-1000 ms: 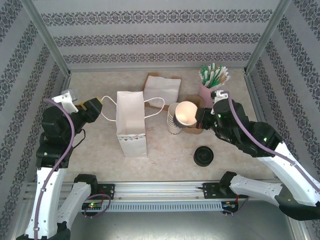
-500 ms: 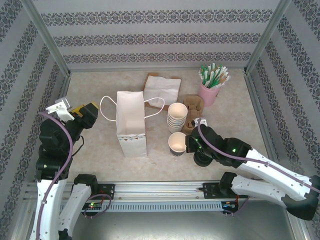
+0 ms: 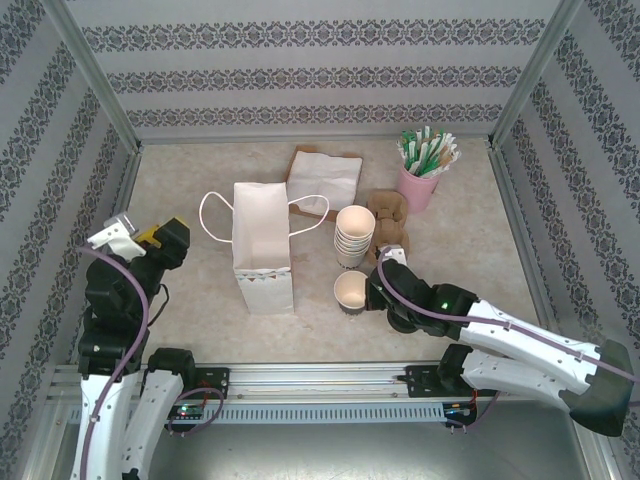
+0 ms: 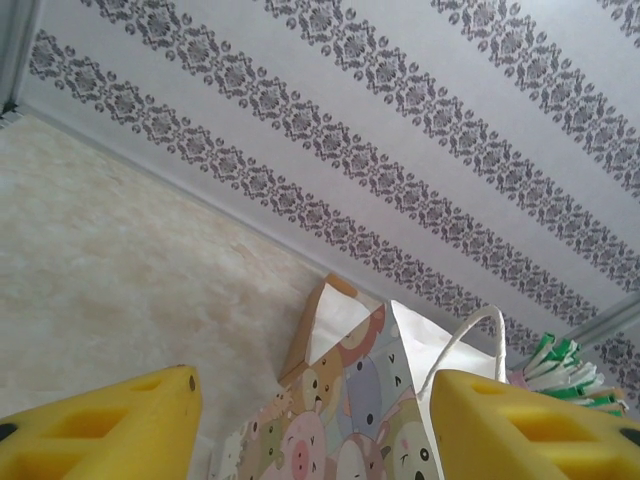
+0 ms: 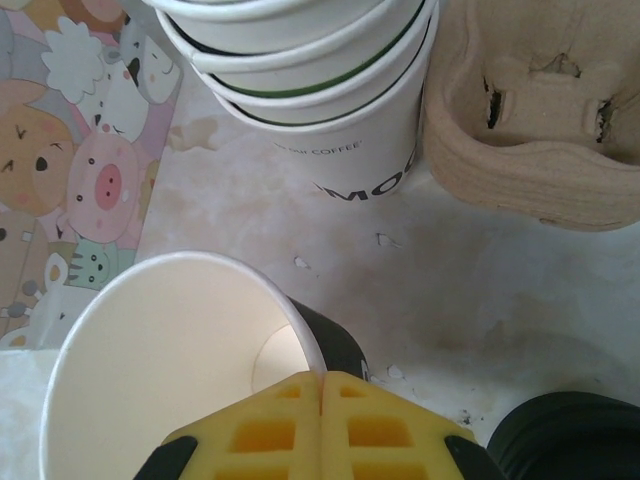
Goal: Pack the takeout coffee
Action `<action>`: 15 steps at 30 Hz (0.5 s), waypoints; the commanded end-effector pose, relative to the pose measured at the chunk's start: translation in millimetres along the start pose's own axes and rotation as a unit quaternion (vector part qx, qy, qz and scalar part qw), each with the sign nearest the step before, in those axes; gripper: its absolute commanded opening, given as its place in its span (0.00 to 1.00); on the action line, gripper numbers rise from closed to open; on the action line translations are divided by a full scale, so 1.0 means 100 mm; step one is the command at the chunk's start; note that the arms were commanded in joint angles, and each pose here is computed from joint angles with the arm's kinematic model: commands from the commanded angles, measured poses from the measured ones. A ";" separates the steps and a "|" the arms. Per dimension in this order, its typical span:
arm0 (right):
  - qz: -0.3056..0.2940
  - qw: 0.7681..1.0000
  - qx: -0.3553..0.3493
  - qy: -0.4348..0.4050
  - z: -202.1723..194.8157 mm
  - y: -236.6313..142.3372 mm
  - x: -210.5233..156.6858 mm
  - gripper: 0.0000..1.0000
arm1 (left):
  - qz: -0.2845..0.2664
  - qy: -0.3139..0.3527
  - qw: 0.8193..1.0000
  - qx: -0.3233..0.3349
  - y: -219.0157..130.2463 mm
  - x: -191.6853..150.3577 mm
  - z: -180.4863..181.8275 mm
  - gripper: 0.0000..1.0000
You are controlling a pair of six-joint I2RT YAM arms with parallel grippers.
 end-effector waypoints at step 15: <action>-0.010 0.999 -0.033 0.012 -0.11 0.10 -0.06 0.09 | 0.014 -0.079 0.996 0.042 0.04 -0.35 0.36 0.63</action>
Point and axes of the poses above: each hand's point on the last joint's axis, 136 mm out from that joint toward the fingers, its own y axis out along the fingers, its own z axis along the line the jaws close on, x = y × z, the point moved 1 cm from there along -y, back along the fingers, and after that the axes turned 3 degrees about -y, right-handed, at the moved point
